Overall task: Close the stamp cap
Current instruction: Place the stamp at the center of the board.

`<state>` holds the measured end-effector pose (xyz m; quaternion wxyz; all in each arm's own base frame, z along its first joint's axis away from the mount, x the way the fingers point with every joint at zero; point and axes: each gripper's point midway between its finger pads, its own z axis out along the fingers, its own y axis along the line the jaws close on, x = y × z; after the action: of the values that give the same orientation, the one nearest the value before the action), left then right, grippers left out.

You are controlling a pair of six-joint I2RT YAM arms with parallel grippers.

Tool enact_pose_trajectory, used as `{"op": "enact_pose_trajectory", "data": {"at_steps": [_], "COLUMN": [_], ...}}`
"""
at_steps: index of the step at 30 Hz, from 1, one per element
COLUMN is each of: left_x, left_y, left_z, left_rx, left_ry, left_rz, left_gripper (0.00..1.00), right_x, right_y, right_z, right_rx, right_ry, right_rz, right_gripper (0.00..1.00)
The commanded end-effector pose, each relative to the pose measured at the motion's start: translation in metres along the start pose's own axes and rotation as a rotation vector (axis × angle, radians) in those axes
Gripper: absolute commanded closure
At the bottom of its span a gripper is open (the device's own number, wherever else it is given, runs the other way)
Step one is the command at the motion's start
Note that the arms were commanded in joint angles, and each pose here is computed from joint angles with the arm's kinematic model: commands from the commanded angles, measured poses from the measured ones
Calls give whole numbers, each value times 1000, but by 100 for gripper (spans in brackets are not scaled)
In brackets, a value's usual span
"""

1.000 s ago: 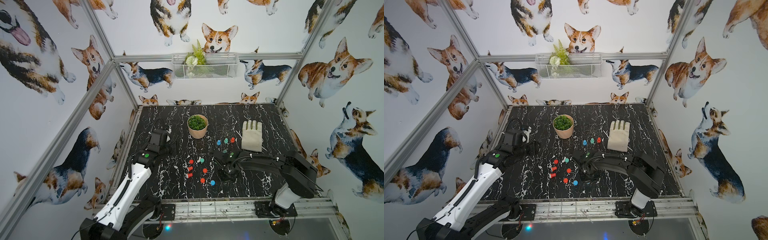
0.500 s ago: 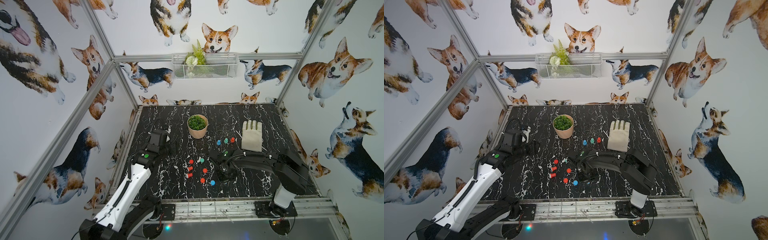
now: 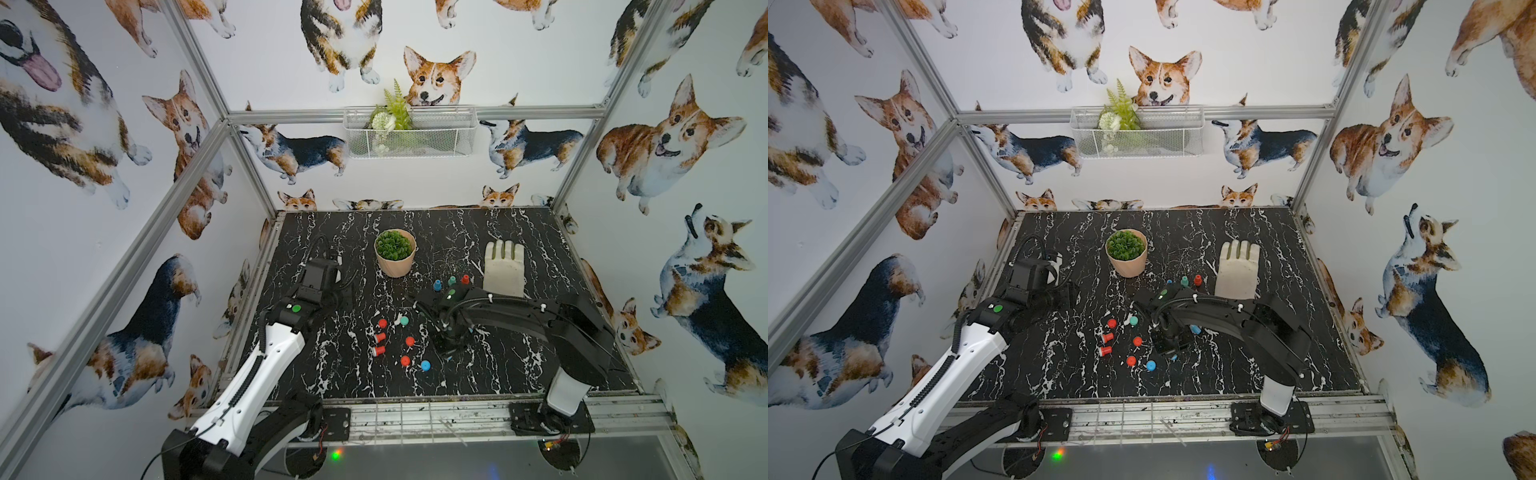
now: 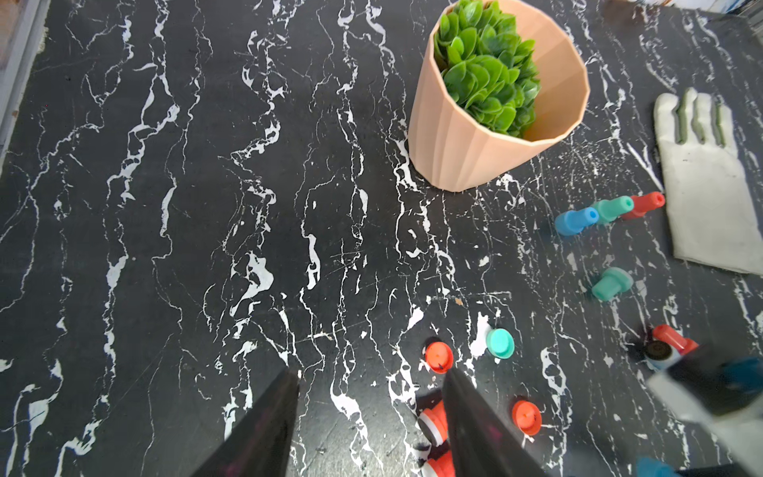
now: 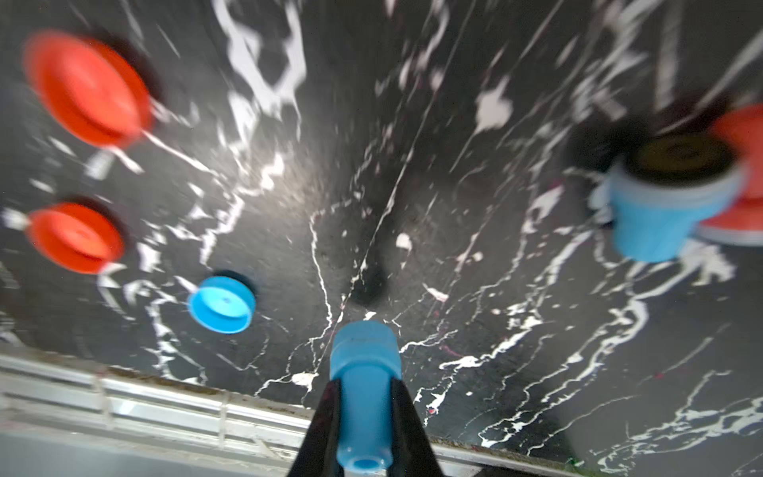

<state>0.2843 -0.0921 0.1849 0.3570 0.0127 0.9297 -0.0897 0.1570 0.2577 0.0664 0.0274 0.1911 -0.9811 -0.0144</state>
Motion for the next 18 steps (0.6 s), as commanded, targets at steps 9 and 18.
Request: {"op": "enact_pose_trajectory", "data": {"at_steps": [9,18], "left_x": [3,4], "left_y": [-4,-9], "left_z": [-6,-11], "left_rx": [-16,-9], "left_ry": [4,-4], "left_rz": [47,66], "left_gripper": [40,40], "right_x": [-45,-94], "right_y": [-53,-107], "right_z": [-58,-61], "right_rx": [-29,-28], "right_ry": [-91,-102], "right_rz": [59,157], "right_gripper": [100,100]}}
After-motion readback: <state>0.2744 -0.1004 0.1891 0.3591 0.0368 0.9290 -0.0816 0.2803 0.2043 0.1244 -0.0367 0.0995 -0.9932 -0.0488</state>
